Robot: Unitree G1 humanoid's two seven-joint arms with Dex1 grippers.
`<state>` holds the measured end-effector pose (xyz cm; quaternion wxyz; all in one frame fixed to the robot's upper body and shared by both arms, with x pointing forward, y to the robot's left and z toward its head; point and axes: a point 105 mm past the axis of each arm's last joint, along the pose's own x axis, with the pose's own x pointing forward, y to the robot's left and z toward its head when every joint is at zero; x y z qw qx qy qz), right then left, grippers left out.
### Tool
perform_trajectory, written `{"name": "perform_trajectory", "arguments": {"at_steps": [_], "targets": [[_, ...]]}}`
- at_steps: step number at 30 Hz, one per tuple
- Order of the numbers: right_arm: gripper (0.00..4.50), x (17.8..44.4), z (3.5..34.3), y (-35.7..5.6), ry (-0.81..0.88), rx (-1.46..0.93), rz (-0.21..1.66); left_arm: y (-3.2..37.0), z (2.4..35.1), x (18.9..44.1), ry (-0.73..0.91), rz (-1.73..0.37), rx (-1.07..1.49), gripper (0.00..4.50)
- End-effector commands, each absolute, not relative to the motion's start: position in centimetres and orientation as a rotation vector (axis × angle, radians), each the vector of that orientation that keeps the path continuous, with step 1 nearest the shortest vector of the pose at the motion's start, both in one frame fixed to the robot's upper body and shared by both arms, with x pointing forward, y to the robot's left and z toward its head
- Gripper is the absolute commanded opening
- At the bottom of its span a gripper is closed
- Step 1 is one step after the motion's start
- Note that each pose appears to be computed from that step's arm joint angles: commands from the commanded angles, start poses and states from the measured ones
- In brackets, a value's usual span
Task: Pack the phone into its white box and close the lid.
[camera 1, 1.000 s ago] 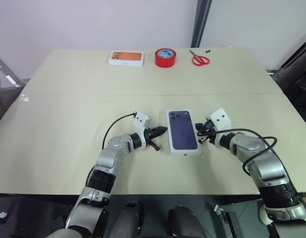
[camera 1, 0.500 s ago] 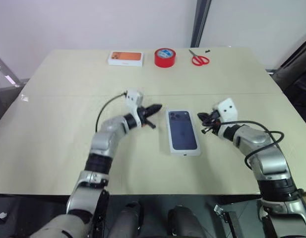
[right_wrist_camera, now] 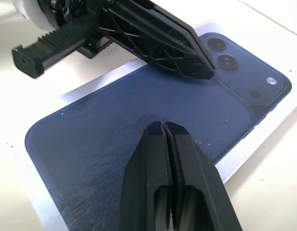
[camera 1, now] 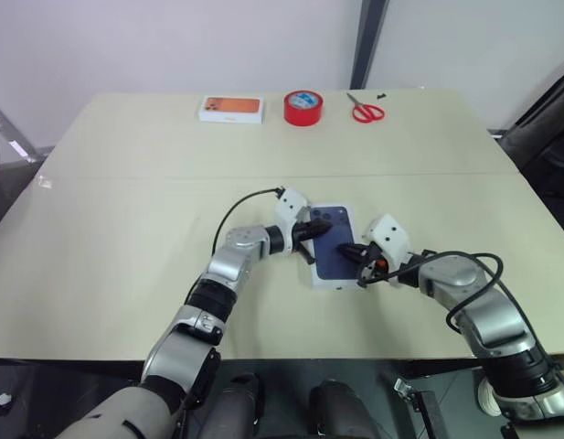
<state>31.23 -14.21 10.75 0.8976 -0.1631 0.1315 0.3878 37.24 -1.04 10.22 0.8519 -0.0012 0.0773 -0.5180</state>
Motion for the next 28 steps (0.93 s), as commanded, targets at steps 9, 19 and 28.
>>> {"name": "perform_trajectory", "arguments": {"at_steps": [9,19,28], "targets": [[4.00,32.5,15.9,-15.5,0.124,-0.139,0.785,7.4,16.6,37.6,-0.070,-0.984,0.042,3.85],[4.50,30.5,16.0,-18.9,0.133,-0.263,0.823,17.1,14.5,33.6,0.055,-0.900,0.137,4.48],[4.50,28.3,14.9,-22.4,0.210,-0.304,0.782,22.7,12.2,29.4,0.180,-0.772,0.095,4.48]]}}
